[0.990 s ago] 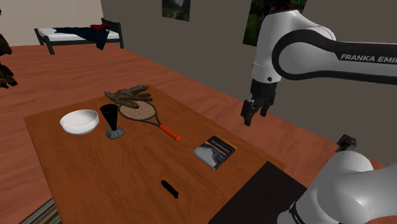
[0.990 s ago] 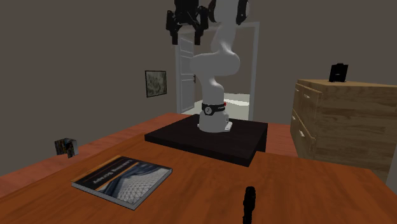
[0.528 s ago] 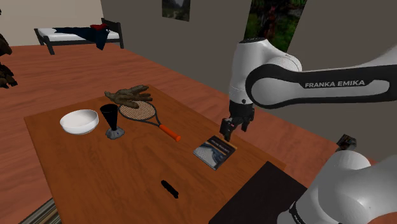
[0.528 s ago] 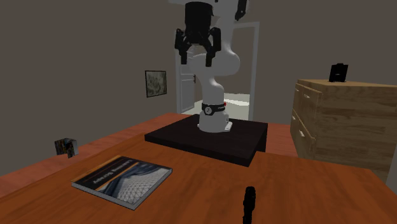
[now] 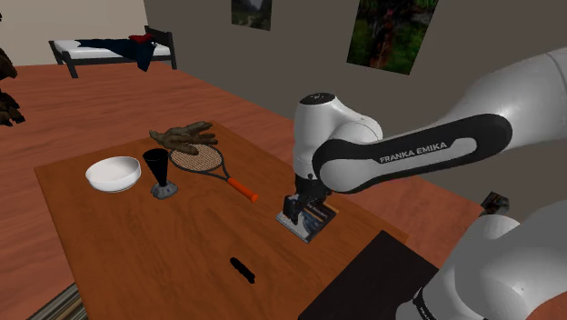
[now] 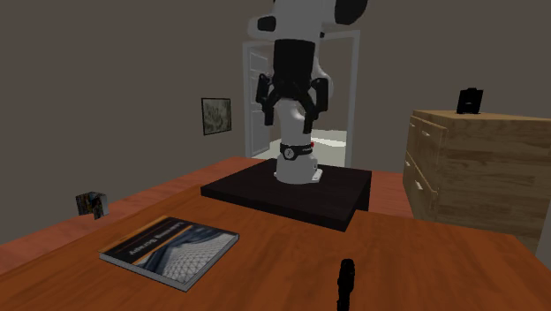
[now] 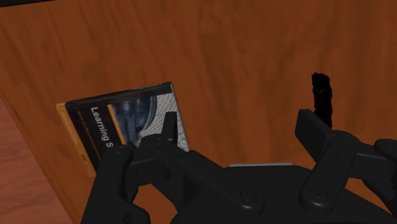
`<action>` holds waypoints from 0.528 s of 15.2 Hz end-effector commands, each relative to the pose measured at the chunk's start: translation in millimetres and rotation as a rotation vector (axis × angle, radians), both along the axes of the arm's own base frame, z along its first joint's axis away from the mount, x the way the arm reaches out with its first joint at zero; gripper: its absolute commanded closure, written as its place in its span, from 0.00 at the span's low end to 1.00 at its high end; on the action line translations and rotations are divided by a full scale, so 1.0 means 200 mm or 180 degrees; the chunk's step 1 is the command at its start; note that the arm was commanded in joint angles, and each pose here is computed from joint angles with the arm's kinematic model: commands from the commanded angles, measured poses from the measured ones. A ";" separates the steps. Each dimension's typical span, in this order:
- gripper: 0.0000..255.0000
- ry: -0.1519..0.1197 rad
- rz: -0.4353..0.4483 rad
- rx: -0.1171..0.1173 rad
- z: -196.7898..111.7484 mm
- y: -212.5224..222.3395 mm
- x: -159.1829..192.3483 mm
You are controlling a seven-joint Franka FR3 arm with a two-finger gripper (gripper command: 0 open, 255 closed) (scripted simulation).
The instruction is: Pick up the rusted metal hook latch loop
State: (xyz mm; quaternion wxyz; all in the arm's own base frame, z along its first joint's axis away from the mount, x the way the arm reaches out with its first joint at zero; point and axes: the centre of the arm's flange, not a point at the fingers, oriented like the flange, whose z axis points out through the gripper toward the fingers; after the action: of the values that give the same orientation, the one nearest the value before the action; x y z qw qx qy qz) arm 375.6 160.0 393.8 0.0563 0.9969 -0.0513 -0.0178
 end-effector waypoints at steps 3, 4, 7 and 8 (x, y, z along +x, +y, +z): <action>0.00 -0.0025 -0.0008 -0.0012 -0.20 0.15 0.08; 0.00 -0.0030 -0.0010 -0.0016 -0.25 0.19 0.10; 0.00 -0.0045 -0.0014 -0.0029 -0.40 0.30 0.17; 0.00 -0.0050 -0.0015 -0.0033 -0.45 0.34 0.19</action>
State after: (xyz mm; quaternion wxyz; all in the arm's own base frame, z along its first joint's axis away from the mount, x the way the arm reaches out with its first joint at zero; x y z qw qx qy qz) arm 409.8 220.3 314.7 0.0611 0.9966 -0.0534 -0.0108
